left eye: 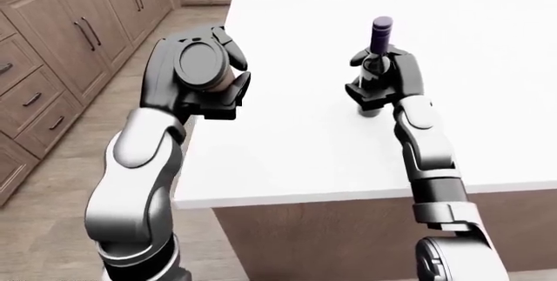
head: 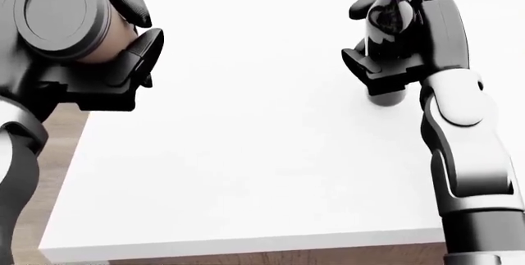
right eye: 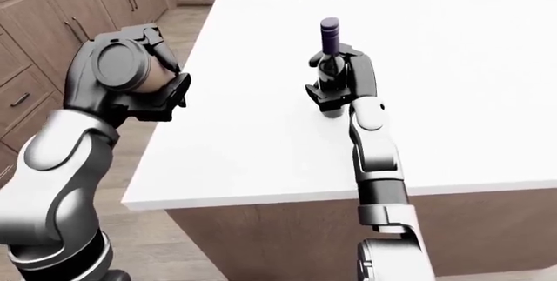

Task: Move the drinks to the dining counter.

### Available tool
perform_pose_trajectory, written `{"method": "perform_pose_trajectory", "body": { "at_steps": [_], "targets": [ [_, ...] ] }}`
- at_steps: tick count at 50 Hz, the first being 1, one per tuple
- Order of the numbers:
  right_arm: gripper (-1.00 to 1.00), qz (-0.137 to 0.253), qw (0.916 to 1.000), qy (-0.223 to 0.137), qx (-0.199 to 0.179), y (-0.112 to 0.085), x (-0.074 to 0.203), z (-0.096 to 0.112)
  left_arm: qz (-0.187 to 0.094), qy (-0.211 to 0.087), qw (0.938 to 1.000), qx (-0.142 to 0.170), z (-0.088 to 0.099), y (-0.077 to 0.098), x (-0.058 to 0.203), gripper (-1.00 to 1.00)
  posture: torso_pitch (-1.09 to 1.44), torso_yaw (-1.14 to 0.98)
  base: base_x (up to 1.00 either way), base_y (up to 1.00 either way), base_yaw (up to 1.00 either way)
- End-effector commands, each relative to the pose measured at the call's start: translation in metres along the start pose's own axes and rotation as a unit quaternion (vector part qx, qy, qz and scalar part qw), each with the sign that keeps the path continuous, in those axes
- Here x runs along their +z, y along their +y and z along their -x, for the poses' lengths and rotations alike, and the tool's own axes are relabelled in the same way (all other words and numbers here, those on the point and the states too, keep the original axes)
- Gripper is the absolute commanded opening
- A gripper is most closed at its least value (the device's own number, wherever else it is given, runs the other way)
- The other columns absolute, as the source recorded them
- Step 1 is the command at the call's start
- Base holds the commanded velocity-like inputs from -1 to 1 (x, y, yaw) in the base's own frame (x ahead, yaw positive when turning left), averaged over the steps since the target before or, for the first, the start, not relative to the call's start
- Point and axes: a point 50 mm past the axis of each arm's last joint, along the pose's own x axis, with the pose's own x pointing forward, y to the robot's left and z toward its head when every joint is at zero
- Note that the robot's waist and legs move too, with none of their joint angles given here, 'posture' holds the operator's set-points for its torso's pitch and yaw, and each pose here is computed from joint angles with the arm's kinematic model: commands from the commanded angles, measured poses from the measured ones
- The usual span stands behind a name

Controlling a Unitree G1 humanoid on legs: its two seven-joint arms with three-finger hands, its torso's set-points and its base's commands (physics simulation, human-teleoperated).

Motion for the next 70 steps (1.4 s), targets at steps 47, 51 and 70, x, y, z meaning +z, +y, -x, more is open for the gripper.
{"method": "perform_pose_trajectory", "body": {
  "at_steps": [47,51,70],
  "targets": [
    [-0.33,-0.009,0.9974,-0.066,-0.028,-0.013,0.036,0.001,-0.006,-0.039,0.9992,0.004,-0.001,-0.001,0.012,-0.85,0.00,0.00,0.00,0.00,0.00],
    [-0.04,-0.009,0.9974,-0.066,-0.029,-0.014,0.037,0.002,-0.006,-0.040,0.9992,0.004,-0.002,-0.001,0.013,-0.85,0.00,0.00,0.00,0.00,0.00],
    [0.87,-0.007,0.9974,-0.066,-0.026,-0.014,0.037,0.002,-0.007,-0.040,0.9992,0.004,-0.004,-0.004,0.011,-0.85,0.00,0.00,0.00,0.00,0.00]
  ]
}}
